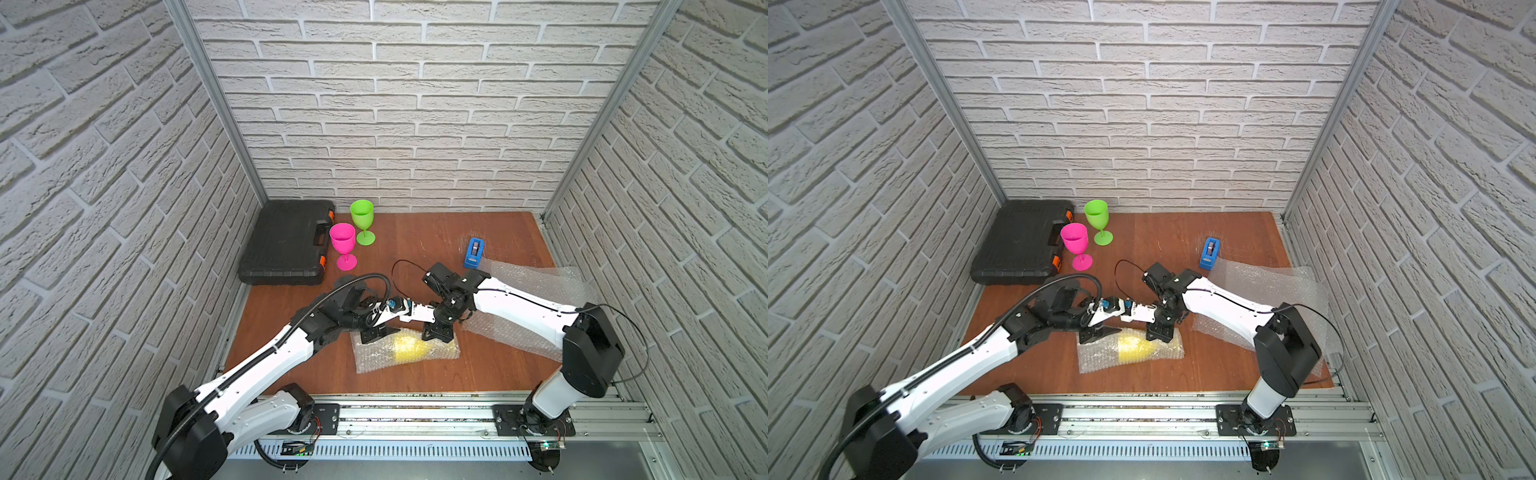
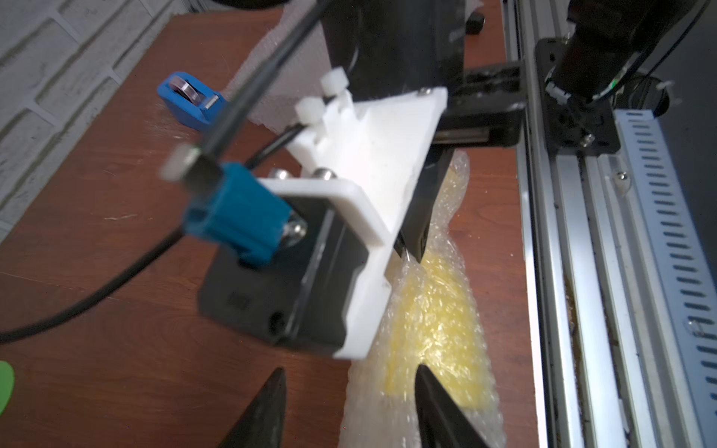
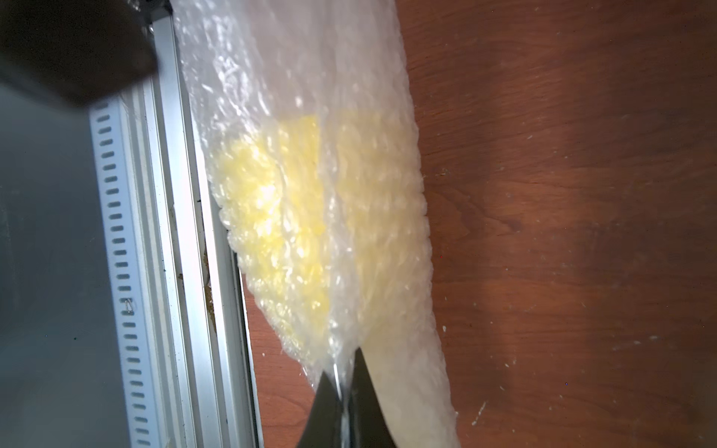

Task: Wrap wine glasses in bubble wrap
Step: Pick up the bubble wrap from the center of the board.

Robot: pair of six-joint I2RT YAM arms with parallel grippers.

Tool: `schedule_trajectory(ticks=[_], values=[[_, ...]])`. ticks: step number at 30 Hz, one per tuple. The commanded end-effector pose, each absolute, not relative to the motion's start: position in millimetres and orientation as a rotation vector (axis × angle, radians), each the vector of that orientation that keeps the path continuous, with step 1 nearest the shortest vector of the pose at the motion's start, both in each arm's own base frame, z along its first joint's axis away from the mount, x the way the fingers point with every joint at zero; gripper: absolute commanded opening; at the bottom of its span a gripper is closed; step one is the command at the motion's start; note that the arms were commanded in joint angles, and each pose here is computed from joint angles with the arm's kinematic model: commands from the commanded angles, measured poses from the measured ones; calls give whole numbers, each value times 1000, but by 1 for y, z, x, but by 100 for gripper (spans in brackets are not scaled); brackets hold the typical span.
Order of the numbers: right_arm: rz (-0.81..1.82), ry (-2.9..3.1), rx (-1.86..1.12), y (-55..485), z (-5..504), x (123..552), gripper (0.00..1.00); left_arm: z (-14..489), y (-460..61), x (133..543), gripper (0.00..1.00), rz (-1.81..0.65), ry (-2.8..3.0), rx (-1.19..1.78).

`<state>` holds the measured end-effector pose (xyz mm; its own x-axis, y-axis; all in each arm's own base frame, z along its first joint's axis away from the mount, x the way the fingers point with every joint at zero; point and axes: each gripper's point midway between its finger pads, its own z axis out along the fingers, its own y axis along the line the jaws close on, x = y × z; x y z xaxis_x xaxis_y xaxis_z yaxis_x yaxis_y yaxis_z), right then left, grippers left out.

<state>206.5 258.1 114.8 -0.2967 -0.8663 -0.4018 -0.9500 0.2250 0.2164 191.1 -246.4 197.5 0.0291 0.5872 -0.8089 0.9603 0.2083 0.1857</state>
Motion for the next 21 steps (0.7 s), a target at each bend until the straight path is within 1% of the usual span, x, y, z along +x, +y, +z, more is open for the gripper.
schedule_trajectory(ticks=[1, 3, 6, 10, 15, 18, 21], values=[[659, 2160, -1540, 265, 151, 229, 3, 233, -237, 187, 65, -575, 1630, 1380], [663, 2092, -1460, 262, 168, 236, 3, 249, -229, 181, 73, -575, 1616, 1333], [652, 1975, -1372, 259, 195, 242, 3, 266, -214, 179, 82, -541, 1616, 1241], [602, 1879, -1314, 252, 219, 245, 3, 285, -194, 170, 88, -507, 1579, 1125], [647, 1813, -1342, 251, 238, 232, 3, 294, -170, 159, 95, -452, 1516, 1021], [684, 1776, -1368, 252, 246, 222, 3, 294, -157, 161, 98, -393, 1534, 973], [714, 1753, -1418, 252, 246, 213, 3, 298, -155, 159, 98, -389, 1521, 974]])
